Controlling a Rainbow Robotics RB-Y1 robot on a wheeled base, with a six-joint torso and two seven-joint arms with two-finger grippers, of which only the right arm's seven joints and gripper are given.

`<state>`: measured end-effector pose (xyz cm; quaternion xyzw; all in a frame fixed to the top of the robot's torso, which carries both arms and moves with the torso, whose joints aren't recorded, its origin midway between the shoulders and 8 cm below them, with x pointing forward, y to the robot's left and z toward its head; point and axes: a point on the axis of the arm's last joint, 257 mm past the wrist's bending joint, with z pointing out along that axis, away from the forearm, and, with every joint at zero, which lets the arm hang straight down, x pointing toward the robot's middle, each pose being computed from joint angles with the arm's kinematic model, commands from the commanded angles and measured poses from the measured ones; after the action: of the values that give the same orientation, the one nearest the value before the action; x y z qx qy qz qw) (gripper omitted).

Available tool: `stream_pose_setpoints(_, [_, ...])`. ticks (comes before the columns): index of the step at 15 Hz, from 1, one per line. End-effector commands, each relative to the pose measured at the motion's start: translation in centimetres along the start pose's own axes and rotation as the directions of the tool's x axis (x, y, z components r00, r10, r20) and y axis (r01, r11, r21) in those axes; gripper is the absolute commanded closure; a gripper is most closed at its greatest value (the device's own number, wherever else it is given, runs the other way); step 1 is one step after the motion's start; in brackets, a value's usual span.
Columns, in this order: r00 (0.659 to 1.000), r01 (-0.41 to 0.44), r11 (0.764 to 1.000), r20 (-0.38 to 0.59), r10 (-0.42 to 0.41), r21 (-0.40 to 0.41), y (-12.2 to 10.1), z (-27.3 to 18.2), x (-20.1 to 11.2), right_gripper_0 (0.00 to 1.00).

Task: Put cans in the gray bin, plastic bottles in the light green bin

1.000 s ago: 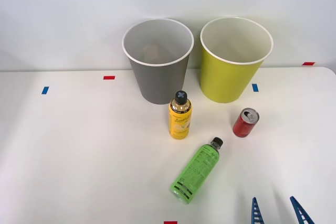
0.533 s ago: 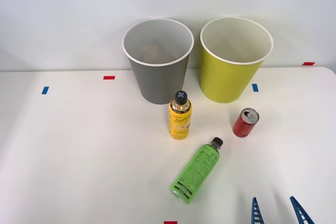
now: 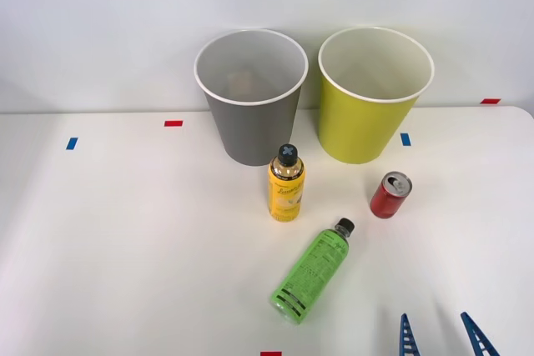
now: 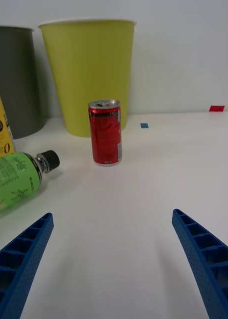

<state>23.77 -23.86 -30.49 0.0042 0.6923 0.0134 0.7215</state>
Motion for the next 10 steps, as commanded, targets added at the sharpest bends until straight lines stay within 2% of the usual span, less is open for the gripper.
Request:
stream_pose_setpoints(1, [0.999, 0.022, 1.0, 0.028, -0.022, 0.017, -0.6, 0.1, -0.6, 0.18])
stream_pose_setpoints(4, [0.997, 0.045, 0.999, 0.057, -0.047, 0.026, -1.3, 0.7, -1.7, 0.18])
stream_pose_setpoints(10, [0.996, -0.015, 1.0, 0.086, 0.013, 0.014, -0.3, 4.9, -2.3, 0.18])
